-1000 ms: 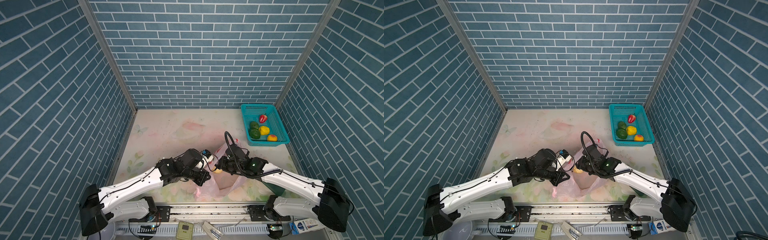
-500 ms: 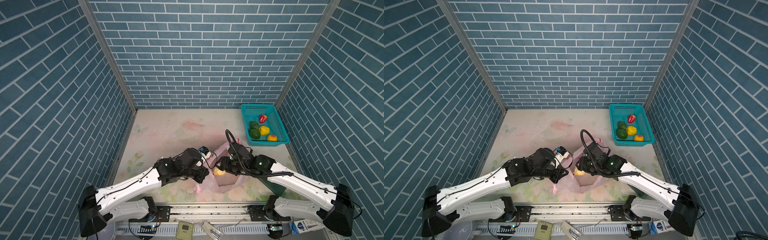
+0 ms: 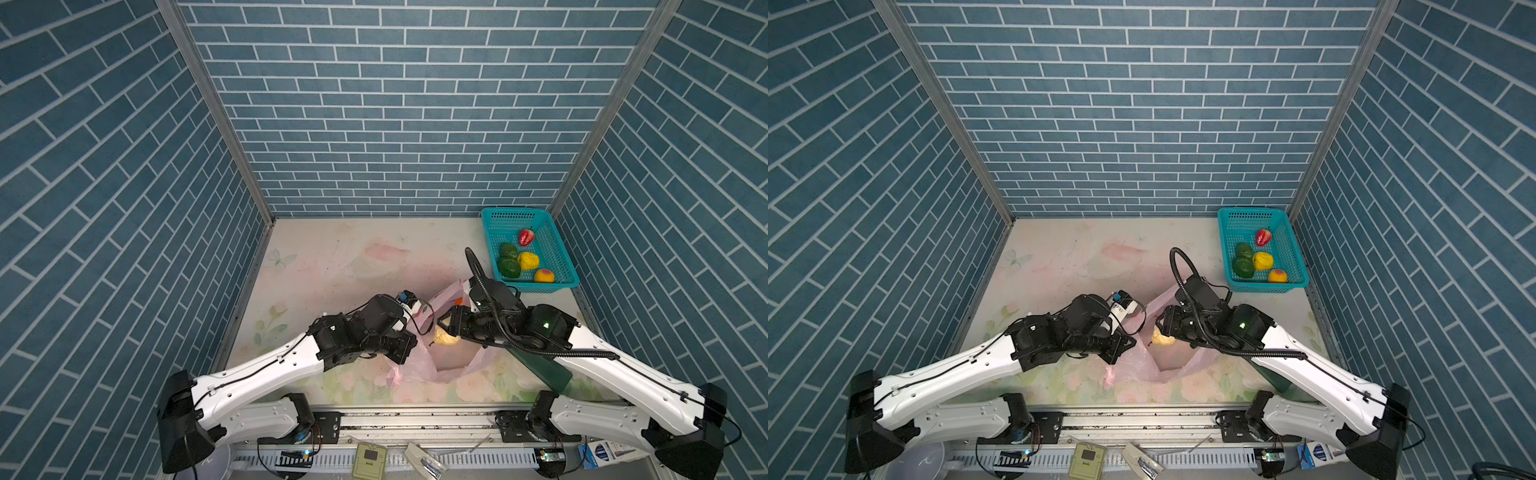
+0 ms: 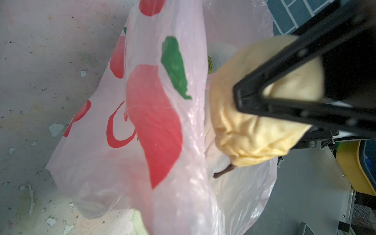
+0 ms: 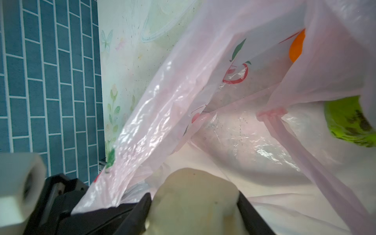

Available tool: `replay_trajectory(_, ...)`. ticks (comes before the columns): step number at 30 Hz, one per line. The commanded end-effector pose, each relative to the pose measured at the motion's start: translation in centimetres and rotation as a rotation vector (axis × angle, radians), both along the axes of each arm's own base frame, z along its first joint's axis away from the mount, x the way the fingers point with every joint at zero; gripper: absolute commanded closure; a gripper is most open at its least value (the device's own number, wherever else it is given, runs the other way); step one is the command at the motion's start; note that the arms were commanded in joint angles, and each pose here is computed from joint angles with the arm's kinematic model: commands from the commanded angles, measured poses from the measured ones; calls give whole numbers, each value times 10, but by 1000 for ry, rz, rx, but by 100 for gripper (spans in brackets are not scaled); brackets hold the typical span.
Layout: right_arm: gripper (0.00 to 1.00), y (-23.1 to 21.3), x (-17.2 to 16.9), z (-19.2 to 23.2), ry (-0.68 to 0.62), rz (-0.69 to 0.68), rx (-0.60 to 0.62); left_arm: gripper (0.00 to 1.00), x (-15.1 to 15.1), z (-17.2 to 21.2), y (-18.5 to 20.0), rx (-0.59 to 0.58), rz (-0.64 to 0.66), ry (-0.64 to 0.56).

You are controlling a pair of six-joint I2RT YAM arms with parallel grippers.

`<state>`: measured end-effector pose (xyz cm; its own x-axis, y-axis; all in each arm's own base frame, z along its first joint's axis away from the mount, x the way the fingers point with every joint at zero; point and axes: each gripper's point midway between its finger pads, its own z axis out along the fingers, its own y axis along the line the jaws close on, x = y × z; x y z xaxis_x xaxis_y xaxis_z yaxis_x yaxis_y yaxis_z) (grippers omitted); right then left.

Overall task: Untie the knot of the plastic bag and take out the fruit
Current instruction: 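Lift the pale cream fruit up out of the bag, then lower the pale fruit into the teal basket and open the right gripper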

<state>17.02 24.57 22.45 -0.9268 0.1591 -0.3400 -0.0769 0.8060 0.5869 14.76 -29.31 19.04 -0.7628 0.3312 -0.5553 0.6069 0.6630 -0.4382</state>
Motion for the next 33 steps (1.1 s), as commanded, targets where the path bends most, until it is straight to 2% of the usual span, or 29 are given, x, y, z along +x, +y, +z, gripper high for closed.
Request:
replay_trajectory(1, 50, -20, 10, 27, -64, -28, -13, 100, 4, 7, 1, 7, 5, -5)
replay_trajectory(10, 49, -83, 63, 57, -134, -173, -12, 100, 7, 10, 5, 17, 17, -5)
replay_trajectory(17, 48, -137, 123, 50, -131, -326, -7, 100, 8, 10, 5, 27, 18, 2)
replay_trajectory(26, 49, -219, 219, 30, -185, -544, -10, 100, 11, 10, 1, 31, 19, 2)
replay_trajectory(33, 49, -262, 303, -3, -181, -620, -37, 100, 12, 11, -3, 23, 18, 9)
